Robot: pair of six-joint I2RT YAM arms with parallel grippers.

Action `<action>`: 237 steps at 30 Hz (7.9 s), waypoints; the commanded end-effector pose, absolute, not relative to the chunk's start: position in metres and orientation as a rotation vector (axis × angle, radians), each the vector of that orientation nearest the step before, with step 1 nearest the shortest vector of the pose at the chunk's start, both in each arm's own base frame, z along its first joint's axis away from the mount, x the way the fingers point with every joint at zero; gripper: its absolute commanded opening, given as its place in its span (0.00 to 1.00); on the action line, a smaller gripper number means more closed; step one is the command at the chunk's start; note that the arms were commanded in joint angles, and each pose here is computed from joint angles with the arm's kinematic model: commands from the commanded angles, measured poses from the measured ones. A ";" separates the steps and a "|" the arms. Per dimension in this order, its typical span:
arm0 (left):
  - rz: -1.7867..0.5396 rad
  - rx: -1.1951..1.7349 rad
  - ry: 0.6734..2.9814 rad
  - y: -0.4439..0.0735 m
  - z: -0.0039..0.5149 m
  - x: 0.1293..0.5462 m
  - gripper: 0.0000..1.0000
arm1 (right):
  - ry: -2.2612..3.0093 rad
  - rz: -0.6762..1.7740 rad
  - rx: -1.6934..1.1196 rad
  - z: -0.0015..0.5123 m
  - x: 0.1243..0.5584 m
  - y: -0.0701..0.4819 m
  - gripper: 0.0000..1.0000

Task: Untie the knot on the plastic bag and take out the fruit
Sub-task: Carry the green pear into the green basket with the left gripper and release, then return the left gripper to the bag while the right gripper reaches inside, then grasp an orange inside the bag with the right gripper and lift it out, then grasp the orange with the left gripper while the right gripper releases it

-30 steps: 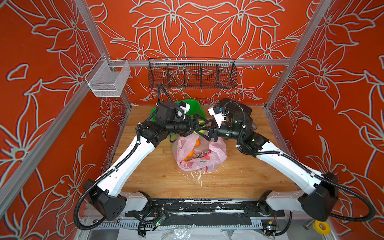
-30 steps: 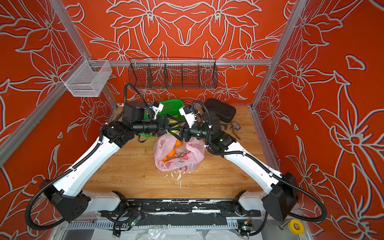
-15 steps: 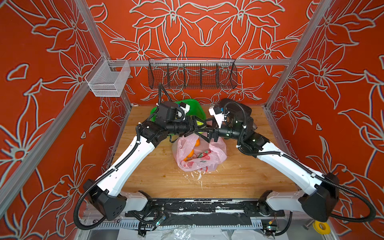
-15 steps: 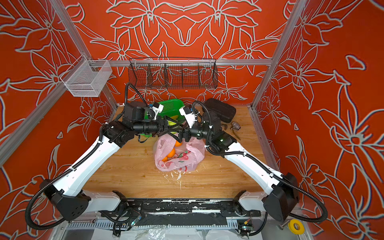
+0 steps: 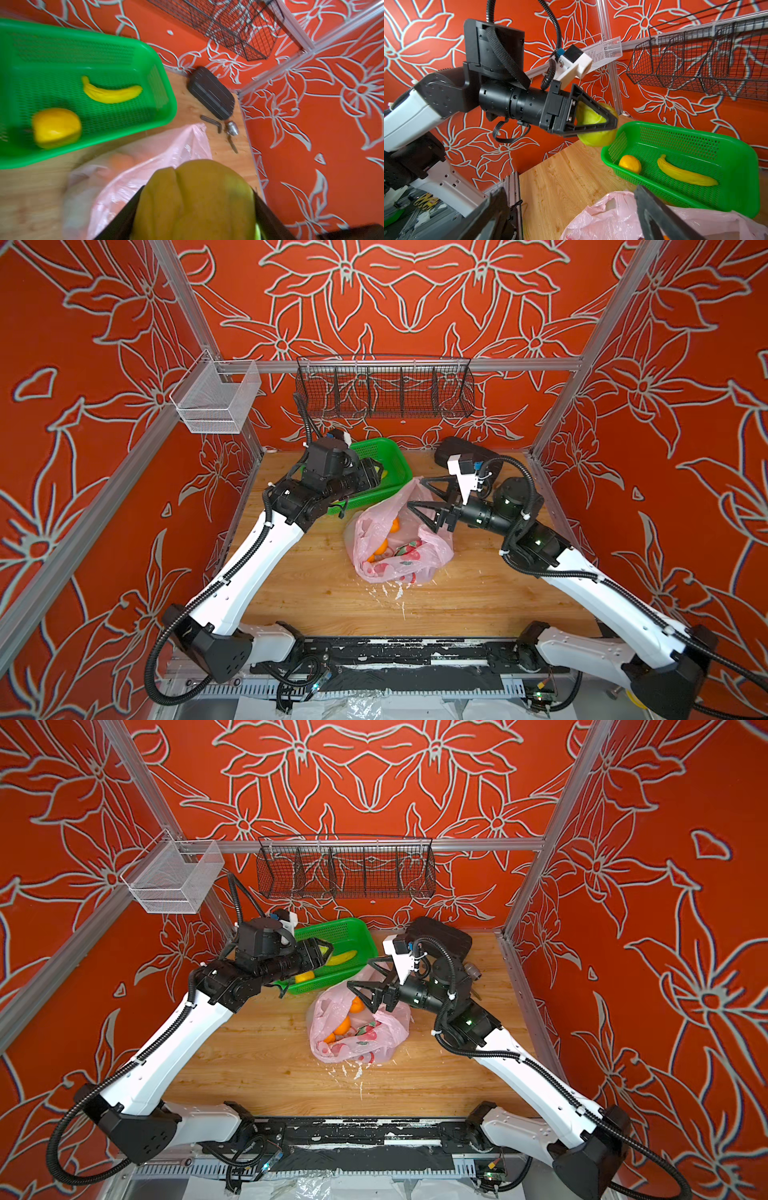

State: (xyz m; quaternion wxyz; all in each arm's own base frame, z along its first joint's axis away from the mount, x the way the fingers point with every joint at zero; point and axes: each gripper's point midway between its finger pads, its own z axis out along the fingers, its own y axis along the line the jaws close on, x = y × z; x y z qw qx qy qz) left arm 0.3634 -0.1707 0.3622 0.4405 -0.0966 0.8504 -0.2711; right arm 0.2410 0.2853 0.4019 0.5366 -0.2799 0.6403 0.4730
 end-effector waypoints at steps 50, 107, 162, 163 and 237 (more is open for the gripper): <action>-0.147 -0.702 2.658 -0.007 0.048 0.548 0.95 | 1.550 0.962 -0.691 0.382 0.222 0.253 0.97; -0.348 0.262 2.404 -0.185 0.230 0.291 0.90 | 2.504 0.512 -0.380 0.130 0.324 0.308 0.67; -0.080 -0.127 2.613 -0.135 0.151 0.318 0.10 | 2.296 0.443 -0.251 0.089 0.407 0.335 0.82; -0.079 -0.125 2.614 -0.135 0.151 0.318 0.10 | 2.300 0.436 -0.248 0.087 0.409 0.336 0.81; -0.504 1.180 1.255 -0.292 0.351 0.298 0.95 | 1.903 1.480 -0.109 0.358 0.283 0.284 0.44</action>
